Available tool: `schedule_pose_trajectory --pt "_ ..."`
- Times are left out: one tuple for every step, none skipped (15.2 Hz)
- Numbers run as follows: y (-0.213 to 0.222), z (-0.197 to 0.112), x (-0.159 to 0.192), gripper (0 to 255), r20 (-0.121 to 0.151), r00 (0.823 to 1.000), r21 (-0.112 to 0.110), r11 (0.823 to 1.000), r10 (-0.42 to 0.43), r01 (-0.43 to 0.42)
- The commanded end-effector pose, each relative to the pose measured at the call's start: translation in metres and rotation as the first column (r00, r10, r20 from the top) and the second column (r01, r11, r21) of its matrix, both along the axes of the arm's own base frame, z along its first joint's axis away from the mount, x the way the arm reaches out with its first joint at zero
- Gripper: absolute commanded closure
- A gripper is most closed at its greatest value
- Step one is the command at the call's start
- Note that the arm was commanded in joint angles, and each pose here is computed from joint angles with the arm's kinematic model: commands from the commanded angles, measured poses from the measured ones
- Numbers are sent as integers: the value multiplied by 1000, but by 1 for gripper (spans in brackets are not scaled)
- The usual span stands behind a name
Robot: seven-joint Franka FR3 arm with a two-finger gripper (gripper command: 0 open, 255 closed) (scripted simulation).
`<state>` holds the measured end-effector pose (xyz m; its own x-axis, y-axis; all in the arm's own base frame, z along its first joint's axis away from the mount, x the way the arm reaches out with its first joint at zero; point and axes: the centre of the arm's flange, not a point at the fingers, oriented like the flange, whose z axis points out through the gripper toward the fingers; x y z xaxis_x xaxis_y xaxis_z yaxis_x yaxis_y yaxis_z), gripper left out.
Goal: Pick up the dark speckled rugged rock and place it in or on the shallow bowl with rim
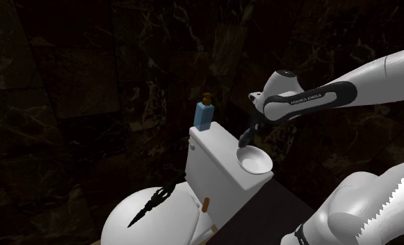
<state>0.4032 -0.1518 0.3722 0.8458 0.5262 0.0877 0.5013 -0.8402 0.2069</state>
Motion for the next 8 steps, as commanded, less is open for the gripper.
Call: schedule_pose_trajectory --pt "9 7 -26 255 1 1000 -2 1000 0 0" --pt "13 9 -39 255 1 1000 -2 1000 0 0" --pt "18 12 -57 255 1 1000 -2 1000 0 0" --pt "18 6 -57 255 1 1000 -2 1000 0 0" --pt "18 1 -57 255 1 1000 -2 1000 0 0" --pt "18 -4 -57 255 1 1000 -2 1000 0 0" --pt "18 -9 -57 255 1 1000 -2 1000 0 0" --pt "18 -15 -57 255 1 1000 -2 1000 0 0"
